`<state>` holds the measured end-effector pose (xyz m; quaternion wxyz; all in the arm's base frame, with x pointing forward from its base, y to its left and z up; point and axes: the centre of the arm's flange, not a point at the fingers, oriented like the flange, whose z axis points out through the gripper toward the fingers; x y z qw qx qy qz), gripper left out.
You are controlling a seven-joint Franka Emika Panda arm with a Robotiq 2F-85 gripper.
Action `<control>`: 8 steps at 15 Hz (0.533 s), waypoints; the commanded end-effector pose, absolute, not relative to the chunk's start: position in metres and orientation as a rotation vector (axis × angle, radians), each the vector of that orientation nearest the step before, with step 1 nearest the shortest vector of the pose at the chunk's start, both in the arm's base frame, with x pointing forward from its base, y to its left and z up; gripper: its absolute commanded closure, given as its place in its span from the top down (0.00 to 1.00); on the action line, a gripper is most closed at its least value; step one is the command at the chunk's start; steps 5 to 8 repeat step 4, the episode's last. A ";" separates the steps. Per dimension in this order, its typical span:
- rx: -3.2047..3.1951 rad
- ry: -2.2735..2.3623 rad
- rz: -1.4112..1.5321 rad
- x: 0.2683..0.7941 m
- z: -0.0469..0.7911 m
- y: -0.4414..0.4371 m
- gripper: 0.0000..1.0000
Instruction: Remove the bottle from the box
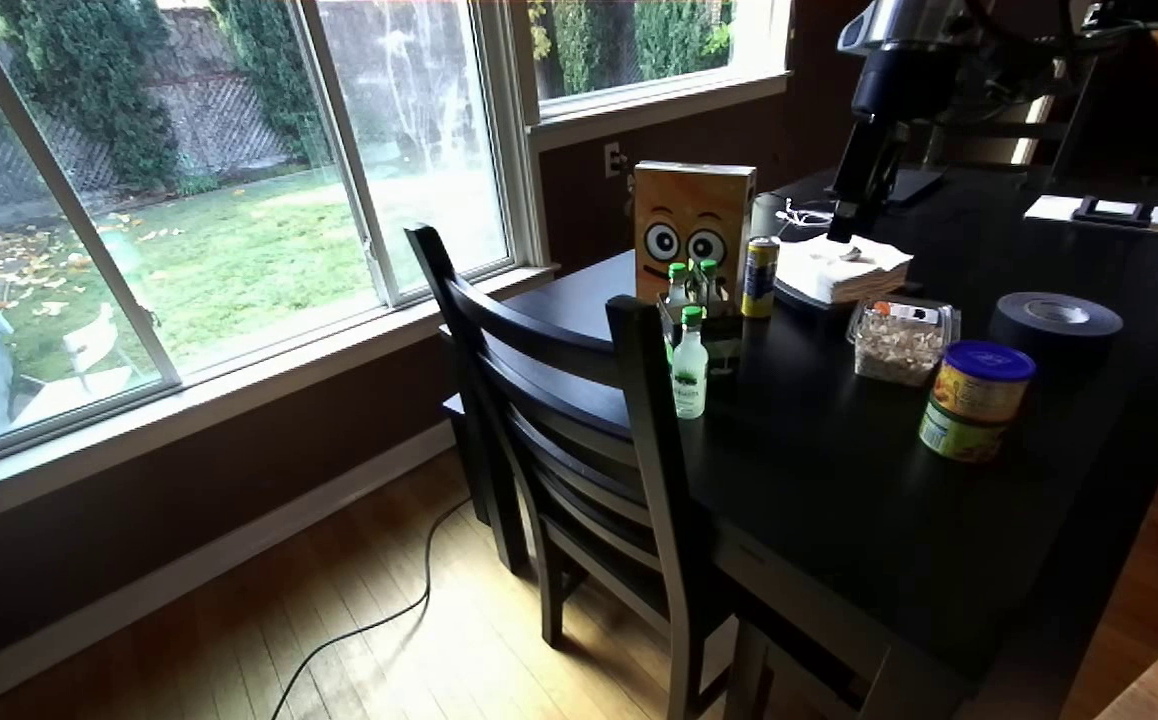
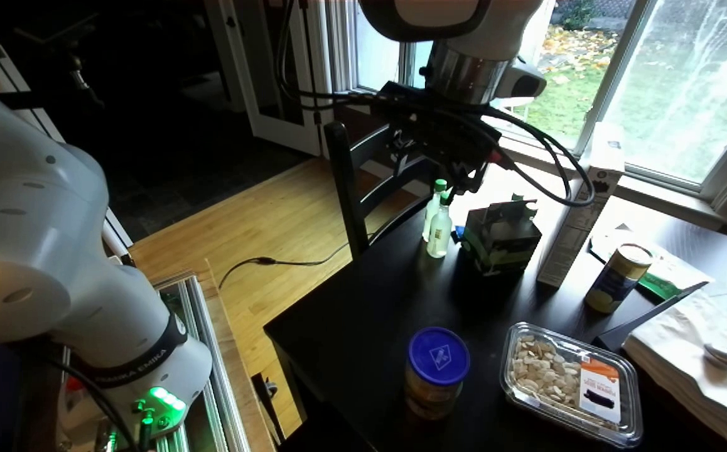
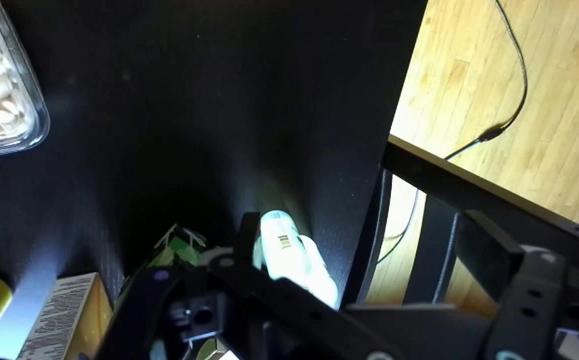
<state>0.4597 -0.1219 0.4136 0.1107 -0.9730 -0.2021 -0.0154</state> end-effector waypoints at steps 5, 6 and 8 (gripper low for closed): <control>-2.854 -0.607 -0.041 0.461 0.412 -0.119 1.00; -2.854 -0.607 -0.041 0.461 0.412 -0.119 1.00; -2.854 -0.607 -0.041 0.461 0.412 -0.119 1.00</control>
